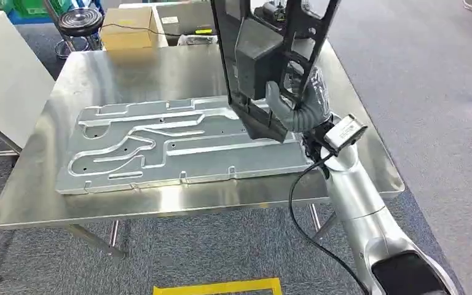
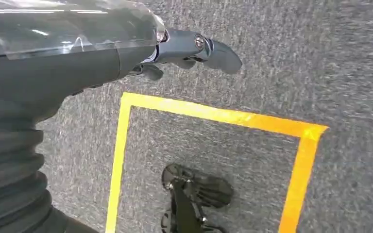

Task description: Take the parts from the cabinet and place them on the table.

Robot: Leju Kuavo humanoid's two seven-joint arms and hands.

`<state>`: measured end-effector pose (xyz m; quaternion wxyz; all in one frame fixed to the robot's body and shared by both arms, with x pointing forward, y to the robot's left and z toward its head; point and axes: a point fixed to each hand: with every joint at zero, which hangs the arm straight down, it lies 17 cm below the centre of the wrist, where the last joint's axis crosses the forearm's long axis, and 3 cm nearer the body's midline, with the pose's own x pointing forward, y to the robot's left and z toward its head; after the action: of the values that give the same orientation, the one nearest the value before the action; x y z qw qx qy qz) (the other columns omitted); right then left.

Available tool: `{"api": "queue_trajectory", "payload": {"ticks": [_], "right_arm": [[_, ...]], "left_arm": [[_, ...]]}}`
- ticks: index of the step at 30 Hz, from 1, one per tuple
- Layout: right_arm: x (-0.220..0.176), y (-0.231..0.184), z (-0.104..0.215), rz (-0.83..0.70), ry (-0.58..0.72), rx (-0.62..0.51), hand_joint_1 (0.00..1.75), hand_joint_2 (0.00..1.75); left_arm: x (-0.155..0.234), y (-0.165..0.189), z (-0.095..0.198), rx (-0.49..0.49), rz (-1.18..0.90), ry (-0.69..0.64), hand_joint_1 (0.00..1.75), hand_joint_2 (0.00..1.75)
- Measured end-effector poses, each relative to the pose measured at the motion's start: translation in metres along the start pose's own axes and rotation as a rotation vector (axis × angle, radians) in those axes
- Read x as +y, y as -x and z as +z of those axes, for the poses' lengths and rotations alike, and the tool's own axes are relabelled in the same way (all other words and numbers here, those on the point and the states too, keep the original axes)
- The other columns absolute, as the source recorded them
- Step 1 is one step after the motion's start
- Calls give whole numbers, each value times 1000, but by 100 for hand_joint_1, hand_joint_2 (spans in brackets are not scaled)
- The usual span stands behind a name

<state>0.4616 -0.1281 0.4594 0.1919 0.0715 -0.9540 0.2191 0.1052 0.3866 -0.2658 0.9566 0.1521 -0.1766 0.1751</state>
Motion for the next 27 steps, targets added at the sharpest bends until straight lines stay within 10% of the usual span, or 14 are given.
{"api": "queue_trajectory", "payload": {"ticks": [14,27], "right_arm": [[-33,116,-31,603,-52,291,175,175],[104,232,92,1024,-904,619,175,175]], "left_arm": [[0,-2,0,-1,24,-2,0,175],[-12,3,3,10,-15,45,0,175]]}}
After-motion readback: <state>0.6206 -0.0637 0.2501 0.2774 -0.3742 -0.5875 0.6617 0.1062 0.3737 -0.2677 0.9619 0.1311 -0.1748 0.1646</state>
